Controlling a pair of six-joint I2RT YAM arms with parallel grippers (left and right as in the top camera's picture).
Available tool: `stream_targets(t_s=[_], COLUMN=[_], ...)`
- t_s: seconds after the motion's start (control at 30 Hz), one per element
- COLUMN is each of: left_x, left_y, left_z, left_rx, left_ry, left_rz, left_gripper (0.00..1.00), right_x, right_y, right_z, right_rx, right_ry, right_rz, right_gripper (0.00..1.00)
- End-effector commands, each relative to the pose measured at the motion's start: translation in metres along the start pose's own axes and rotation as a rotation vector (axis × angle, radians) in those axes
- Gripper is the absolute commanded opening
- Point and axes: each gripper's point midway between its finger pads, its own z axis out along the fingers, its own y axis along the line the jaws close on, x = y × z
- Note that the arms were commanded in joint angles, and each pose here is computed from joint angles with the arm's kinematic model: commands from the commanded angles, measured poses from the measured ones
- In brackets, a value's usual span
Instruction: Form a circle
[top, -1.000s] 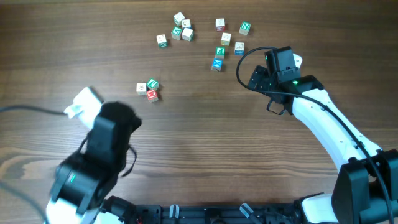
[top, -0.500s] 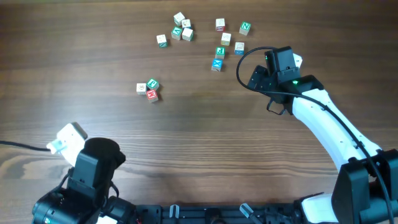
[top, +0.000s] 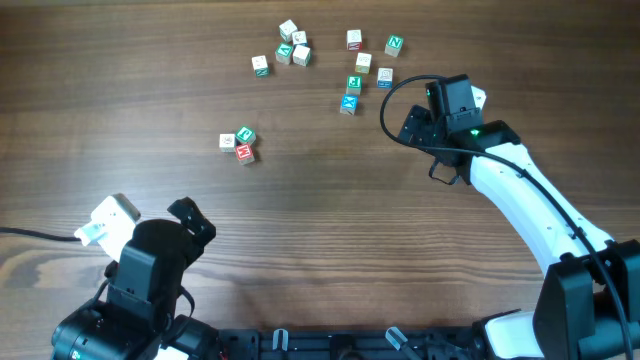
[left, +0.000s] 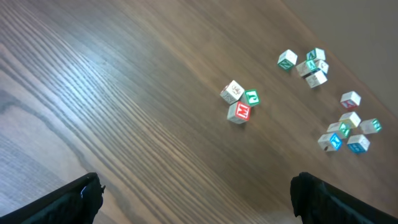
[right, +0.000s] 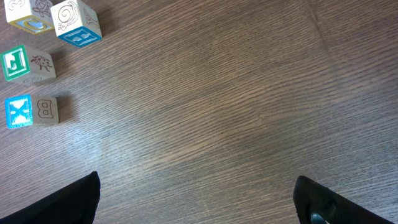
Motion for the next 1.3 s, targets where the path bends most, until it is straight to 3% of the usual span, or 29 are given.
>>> stream_targets(t_s=[0.0,0.17,0.3,0.63,0.93,1.27], left_x=[-0.014,-0.031,-0.020,-0.010,0.006,0.009], left_y=[-0.002,-0.018,-0.015,-0.016,0.002,-0.001], left_z=[-0.001,-0.001,0.015,0.057,0.092,0.093], left_rx=[-0.002,0.114,0.251,0.409,0.343,0.347], left_ry=[-0.069,-0.224,-0.327,-0.658,-0.630,-0.626], left_rz=[-0.025,0.132,0.260,0.336,0.345,0.396], left_gripper=[1.00,1.00,1.00,1.00,1.00,1.00], right_x=[-0.003,-0.003,-0.003,-0.003,-0.003,-0.003], right_y=[-0.002,-0.002,-0.002,-0.002,-0.002,-0.002], right_z=[-0.002,-0.002,-0.002,-0.002,-0.002,-0.002], right_rx=[0.011,0.011,0.011,0.011,0.011,0.011], right_ry=[-0.017,-0.017,-0.017,-0.017,-0.017,-0.017], right_rz=[0.010,0.010,0.010,0.010,0.010,0.010], right_gripper=[1.00,1.00,1.00,1.00,1.00,0.99])
